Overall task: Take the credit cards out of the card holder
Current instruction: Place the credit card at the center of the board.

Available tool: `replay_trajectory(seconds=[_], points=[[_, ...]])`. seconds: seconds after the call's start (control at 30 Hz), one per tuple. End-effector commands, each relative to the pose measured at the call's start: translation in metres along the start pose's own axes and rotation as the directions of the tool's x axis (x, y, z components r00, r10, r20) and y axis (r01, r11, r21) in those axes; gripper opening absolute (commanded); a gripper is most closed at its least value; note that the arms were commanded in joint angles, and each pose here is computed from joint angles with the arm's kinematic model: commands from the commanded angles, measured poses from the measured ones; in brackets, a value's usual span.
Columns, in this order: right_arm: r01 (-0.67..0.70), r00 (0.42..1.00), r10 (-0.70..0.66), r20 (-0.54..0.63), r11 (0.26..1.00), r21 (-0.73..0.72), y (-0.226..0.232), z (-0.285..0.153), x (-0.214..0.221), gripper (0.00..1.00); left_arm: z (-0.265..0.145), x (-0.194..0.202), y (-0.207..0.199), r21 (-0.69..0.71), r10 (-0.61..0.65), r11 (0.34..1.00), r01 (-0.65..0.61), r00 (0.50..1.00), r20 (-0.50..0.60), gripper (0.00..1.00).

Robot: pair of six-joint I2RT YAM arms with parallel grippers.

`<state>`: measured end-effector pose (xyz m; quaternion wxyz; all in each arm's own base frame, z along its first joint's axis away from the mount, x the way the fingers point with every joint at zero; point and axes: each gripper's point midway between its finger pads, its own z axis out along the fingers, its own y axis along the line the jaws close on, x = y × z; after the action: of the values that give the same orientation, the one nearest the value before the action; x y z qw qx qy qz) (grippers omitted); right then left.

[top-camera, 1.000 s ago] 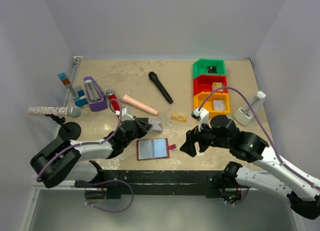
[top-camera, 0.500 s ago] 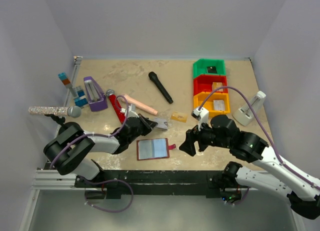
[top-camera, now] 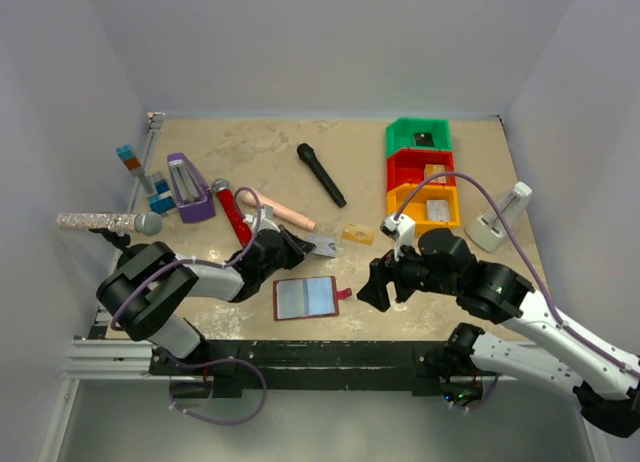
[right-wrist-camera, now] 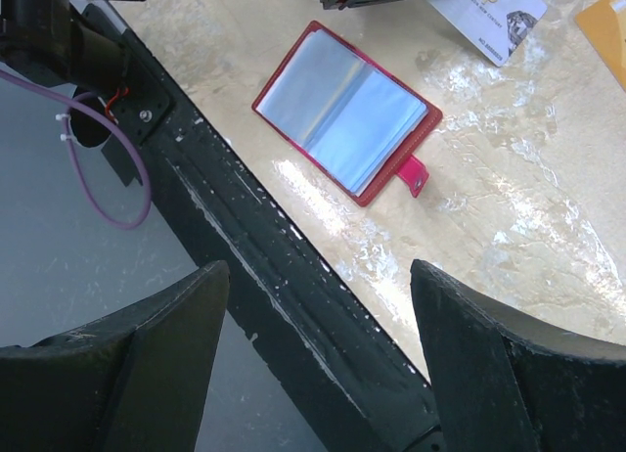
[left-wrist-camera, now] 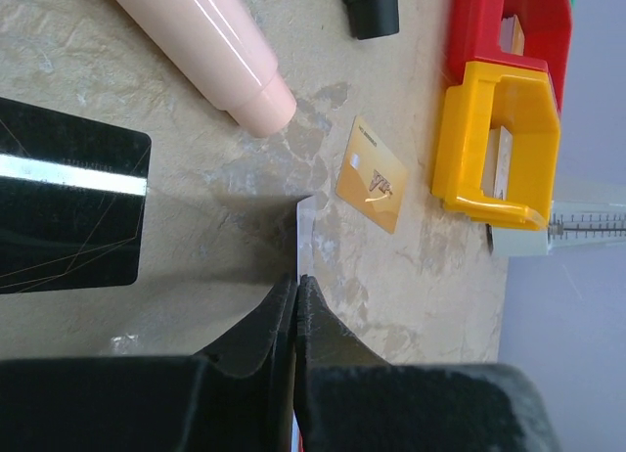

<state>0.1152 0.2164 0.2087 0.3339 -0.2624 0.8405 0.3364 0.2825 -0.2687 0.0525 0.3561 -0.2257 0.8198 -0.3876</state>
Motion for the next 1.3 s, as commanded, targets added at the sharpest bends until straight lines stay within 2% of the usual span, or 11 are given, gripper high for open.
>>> replay_trajectory(seconds=[0.0,0.2,0.43,0.63,1.27], points=[[0.012,0.999,-0.012,0.03,1.0,-0.019,0.005,0.0,-0.01,0.79,0.008,-0.004,-0.014,0.029,-0.001,1.0,0.002,1.0,-0.003,0.06],[0.011,1.0,-0.011,0.027,1.0,-0.019,0.005,0.001,-0.011,0.79,0.011,-0.001,-0.012,0.024,0.0,1.0,0.0,1.0,-0.019,0.11],[0.016,1.0,-0.015,0.022,1.0,-0.02,0.006,0.002,-0.011,0.79,0.009,-0.001,-0.01,0.018,0.007,1.0,-0.006,1.0,-0.028,0.25],[0.012,1.0,-0.012,0.017,1.0,-0.02,0.005,0.003,-0.009,0.79,0.007,-0.003,-0.013,0.019,0.018,1.0,-0.018,0.999,-0.026,0.33],[-0.007,1.0,0.006,-0.024,1.0,-0.007,0.0,0.015,0.001,0.81,-0.011,-0.021,-0.021,0.005,0.08,0.997,-0.08,0.997,-0.003,0.44]])
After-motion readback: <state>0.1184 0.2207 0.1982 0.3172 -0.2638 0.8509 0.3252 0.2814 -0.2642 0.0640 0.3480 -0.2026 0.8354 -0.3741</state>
